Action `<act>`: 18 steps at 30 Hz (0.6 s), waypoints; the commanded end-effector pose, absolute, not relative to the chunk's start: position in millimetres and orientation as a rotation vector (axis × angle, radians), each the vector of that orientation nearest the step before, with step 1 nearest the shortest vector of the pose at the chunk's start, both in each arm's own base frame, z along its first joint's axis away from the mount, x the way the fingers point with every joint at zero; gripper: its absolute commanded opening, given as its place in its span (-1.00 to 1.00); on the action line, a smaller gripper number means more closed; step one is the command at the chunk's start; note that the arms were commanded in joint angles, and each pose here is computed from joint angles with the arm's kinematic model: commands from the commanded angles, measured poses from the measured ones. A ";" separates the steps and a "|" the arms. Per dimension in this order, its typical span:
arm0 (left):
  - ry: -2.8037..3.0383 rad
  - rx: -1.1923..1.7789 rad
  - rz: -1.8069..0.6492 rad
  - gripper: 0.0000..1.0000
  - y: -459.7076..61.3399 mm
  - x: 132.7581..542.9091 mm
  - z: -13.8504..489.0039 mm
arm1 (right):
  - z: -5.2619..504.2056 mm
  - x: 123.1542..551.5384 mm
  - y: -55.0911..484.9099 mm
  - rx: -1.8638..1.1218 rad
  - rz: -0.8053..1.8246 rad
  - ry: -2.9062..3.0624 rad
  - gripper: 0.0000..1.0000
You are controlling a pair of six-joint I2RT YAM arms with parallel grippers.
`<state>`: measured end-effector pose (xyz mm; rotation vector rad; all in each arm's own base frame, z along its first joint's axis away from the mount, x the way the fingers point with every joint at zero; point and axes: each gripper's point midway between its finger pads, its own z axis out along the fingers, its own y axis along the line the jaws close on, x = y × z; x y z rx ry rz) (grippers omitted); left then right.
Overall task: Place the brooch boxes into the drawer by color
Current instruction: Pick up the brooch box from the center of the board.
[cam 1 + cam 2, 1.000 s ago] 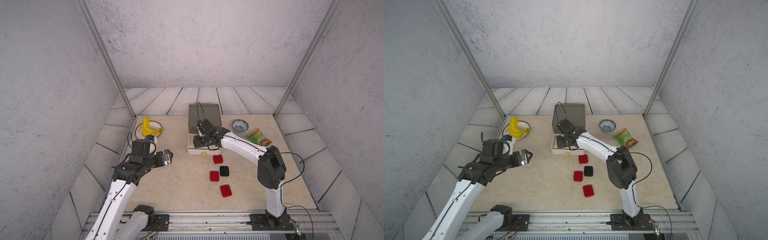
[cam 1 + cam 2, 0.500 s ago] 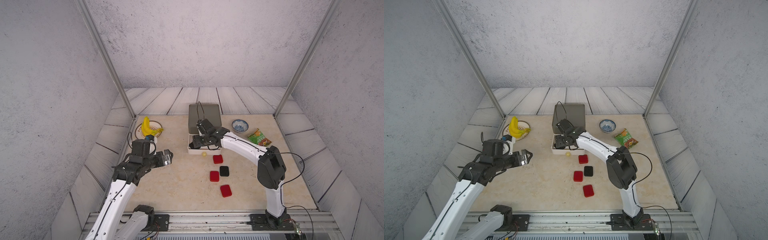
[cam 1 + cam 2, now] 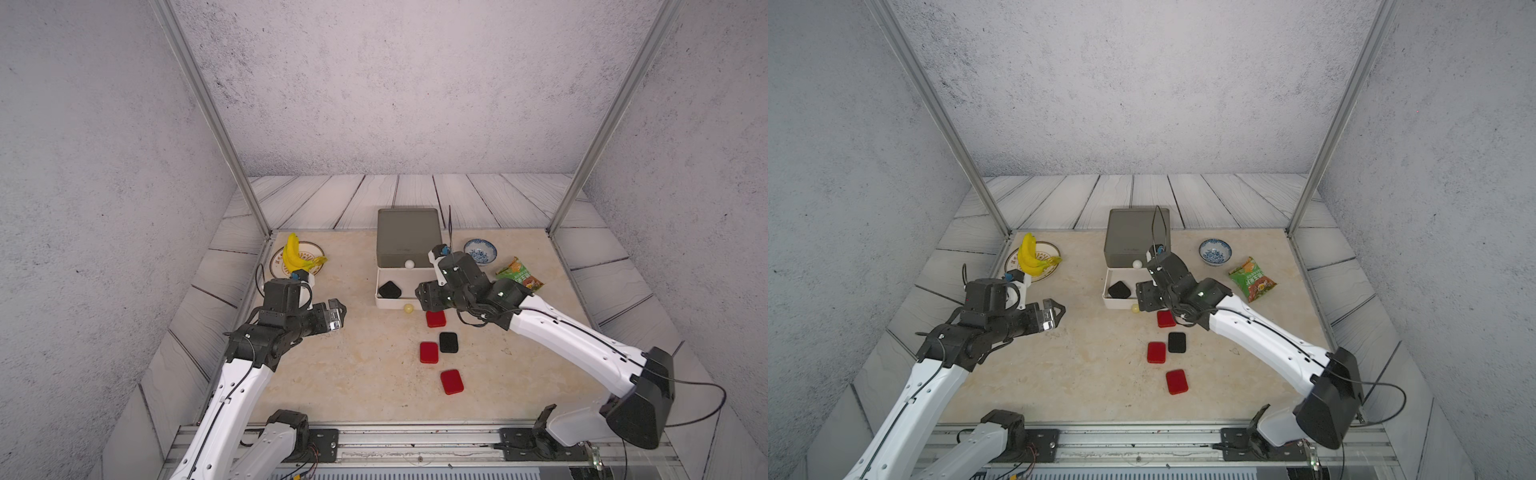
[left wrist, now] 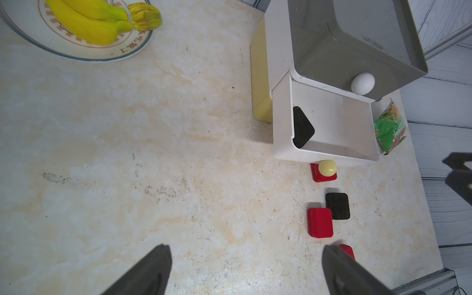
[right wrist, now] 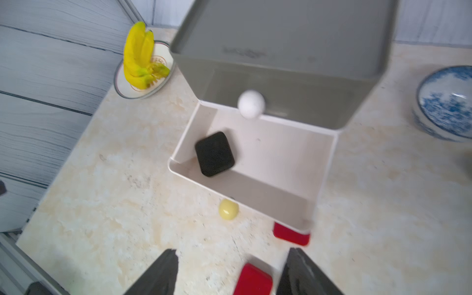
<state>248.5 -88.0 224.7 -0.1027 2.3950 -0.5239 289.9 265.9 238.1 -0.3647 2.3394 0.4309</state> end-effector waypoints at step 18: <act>2.380 -0.112 -0.571 0.96 -93.9 251.2 237.2 | 89.2 244.3 204.7 -0.111 0.256 2.644 0.65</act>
